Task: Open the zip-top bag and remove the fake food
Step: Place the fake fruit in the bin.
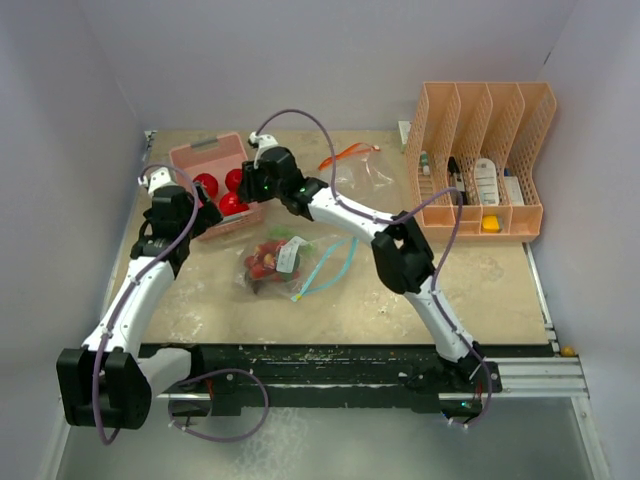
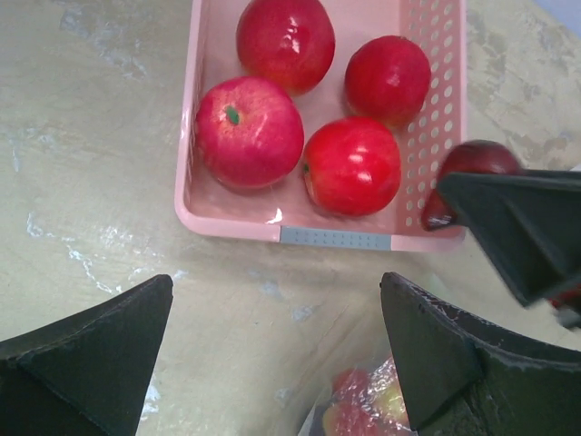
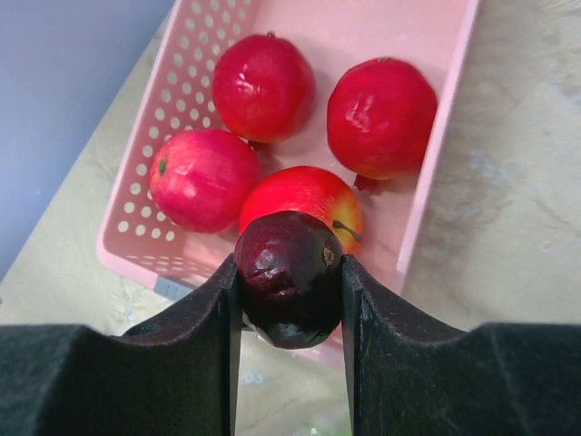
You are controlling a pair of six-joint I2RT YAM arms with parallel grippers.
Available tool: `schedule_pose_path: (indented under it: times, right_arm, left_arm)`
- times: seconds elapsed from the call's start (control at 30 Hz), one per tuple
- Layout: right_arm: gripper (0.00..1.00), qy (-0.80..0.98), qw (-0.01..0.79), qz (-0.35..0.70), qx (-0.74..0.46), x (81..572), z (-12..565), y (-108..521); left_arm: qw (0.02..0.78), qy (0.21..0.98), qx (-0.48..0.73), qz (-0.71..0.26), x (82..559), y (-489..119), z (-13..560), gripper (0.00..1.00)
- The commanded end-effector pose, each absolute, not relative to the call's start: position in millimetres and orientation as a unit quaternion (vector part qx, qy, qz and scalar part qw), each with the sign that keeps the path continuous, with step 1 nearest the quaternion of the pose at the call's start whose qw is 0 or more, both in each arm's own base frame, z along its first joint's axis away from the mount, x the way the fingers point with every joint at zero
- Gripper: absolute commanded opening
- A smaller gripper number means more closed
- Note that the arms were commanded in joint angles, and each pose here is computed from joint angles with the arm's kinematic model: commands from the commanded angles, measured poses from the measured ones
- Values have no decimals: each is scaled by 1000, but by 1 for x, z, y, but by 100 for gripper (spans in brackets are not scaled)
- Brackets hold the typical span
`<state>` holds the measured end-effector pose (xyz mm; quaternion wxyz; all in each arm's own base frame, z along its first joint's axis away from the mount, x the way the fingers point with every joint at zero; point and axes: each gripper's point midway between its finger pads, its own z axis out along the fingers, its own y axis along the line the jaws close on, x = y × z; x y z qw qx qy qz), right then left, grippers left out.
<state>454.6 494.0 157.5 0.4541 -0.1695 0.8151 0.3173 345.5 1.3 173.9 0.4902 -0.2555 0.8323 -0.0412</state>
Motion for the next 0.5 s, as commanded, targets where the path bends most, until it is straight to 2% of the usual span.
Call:
schedule_pose_path:
  times: [0.0, 0.03, 0.13, 0.23, 0.33, 0.47]
  right_arm:
    - [16, 807, 444, 336, -197, 457, 157, 512]
    - [24, 804, 440, 345, -203, 455, 156, 517]
    - [57, 794, 442, 355, -221, 449, 161, 524]
    - [77, 786, 458, 349, -225, 446, 173, 517]
    - [84, 778, 475, 342, -229, 443, 193, 507]
    - [86, 744, 527, 348, -217, 435, 243, 488]
  left_arm:
    - [505, 822, -257, -57, 344, -2, 191, 99]
    - [506, 822, -255, -59, 343, -3, 193, 99]
    - [511, 819, -253, -62, 342, -3, 197, 99]
    - [508, 821, -252, -63, 341, -4, 197, 99]
    - [507, 822, -249, -70, 341, -6, 196, 99]
    - [510, 820, -248, -79, 341, -9, 198, 99]
